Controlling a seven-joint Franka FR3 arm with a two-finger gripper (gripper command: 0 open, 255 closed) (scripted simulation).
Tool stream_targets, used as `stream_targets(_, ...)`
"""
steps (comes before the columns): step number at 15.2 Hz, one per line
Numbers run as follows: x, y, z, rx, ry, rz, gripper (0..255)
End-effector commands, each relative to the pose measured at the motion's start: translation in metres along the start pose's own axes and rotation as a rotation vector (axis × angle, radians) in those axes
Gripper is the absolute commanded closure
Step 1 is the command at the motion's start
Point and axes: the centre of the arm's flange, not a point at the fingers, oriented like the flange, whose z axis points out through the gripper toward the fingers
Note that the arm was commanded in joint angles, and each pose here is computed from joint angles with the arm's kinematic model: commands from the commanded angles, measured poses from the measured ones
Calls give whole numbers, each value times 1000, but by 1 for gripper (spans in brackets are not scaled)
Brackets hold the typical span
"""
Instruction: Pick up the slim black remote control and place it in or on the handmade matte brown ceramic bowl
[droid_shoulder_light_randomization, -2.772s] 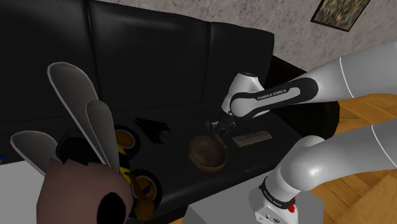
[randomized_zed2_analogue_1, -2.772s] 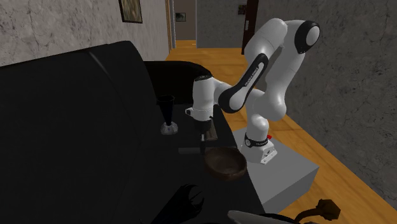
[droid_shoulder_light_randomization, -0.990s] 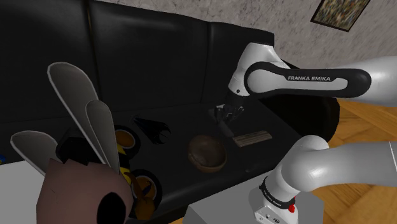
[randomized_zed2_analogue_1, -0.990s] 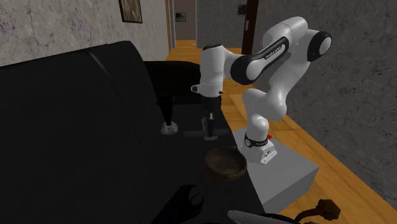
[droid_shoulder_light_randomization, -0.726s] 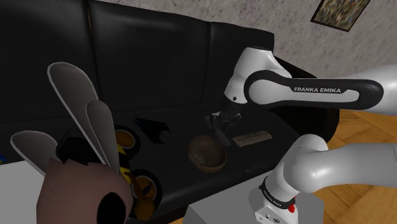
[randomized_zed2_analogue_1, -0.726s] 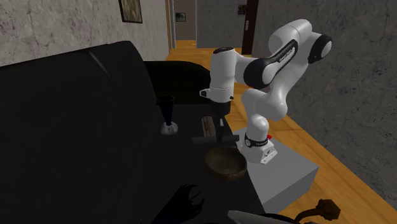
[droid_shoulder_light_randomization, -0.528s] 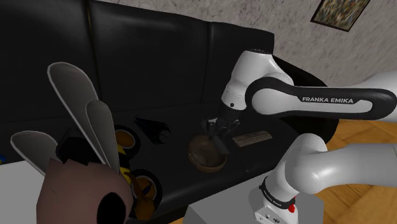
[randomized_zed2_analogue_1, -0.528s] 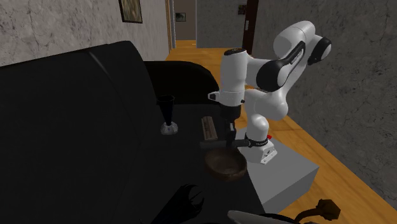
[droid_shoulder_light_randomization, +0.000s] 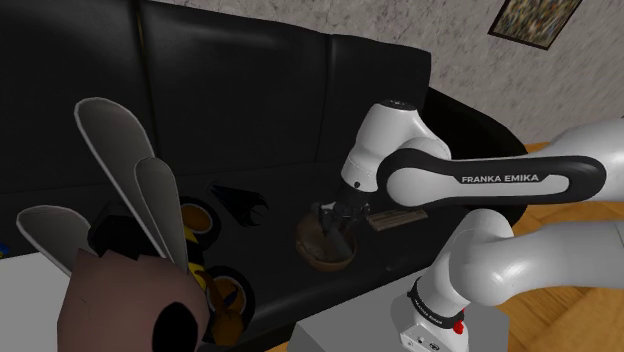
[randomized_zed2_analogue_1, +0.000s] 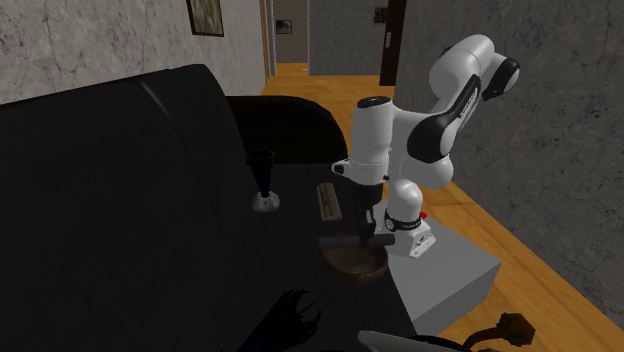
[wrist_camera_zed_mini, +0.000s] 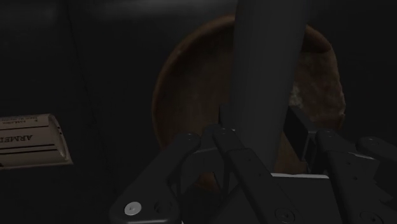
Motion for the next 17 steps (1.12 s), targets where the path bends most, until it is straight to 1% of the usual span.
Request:
stream_targets(1,0,1,11,0,1,0,255)
stream_targets(4,0,2,23,0,1,0,255)
stream_targets(11,0,2,23,0,1,0,255)
stream_targets(12,0,2,23,0,1,0,0)
stream_targets(17,0,2,23,0,1,0,0)
